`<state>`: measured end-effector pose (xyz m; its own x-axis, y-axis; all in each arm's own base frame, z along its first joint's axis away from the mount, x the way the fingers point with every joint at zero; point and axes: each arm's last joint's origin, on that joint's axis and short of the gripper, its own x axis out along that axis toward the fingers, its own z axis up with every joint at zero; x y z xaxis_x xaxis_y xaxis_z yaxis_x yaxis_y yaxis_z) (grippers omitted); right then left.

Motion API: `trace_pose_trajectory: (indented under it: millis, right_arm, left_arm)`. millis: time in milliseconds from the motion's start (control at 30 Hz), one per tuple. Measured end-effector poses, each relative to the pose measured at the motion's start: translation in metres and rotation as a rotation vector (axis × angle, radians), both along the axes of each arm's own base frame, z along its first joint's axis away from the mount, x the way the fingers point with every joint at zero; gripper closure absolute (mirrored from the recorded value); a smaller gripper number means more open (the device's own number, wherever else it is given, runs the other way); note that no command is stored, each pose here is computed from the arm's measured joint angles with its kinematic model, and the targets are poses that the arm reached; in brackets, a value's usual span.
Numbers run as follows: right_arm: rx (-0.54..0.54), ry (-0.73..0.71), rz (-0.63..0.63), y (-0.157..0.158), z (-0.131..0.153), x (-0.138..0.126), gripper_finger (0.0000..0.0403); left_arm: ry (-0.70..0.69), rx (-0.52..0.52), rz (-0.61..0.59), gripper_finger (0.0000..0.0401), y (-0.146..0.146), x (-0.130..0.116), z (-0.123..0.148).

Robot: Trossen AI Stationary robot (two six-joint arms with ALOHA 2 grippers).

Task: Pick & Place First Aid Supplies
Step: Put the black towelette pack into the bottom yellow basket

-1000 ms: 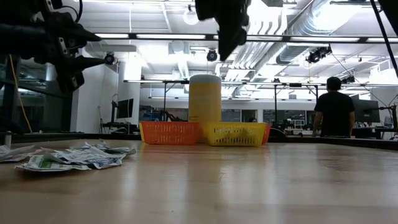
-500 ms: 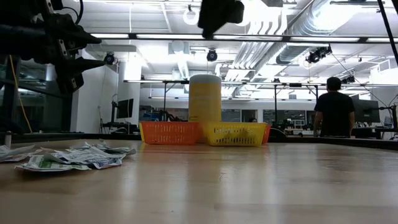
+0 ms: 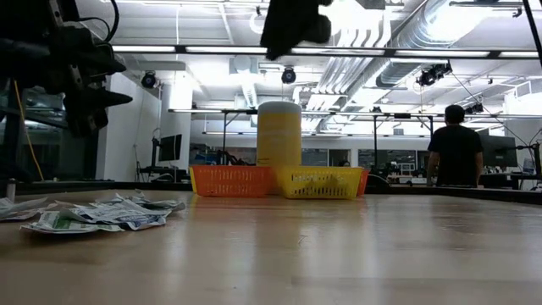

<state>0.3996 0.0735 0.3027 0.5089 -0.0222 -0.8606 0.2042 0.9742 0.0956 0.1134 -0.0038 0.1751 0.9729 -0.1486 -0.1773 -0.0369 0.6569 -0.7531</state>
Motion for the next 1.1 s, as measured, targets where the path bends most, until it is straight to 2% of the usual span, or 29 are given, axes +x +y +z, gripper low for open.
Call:
trace_pose_trajectory:
  millis: [233, 400, 533, 767, 933, 1100]
  right_arm:
    - [0.151, -0.062, 0.000, 0.002, -0.047, -0.007, 0.0304]
    - [0.191, -0.110, -0.060, 0.000, -0.068, -0.025, 0.0319]
    - [0.207, -0.204, -0.095, -0.002, -0.080, -0.052, 0.0325]
    - [0.258, -0.316, -0.127, -0.013, -0.089, -0.116, 0.0331]
    - [0.294, -0.368, -0.190, -0.023, -0.100, -0.158, 0.0332]
    - [0.363, -0.429, -0.242, -0.030, -0.112, -0.189, 0.0332]
  left_arm:
    - [0.006, -0.002, 0.005, 0.0210, 0.000, 0.000, -0.001]
    - [0.011, 0.034, -0.003, 0.0210, 0.000, 0.000, -0.001]
    - [0.041, 0.037, 0.012, 0.0210, 0.001, 0.003, -0.004]
    - [0.112, 0.044, 0.015, 0.0210, 0.001, 0.007, -0.011]
    - [0.167, 0.084, -0.056, 0.0210, -0.001, 0.011, -0.018]
    - [0.225, 0.100, -0.142, 0.0210, -0.003, 0.014, -0.025]
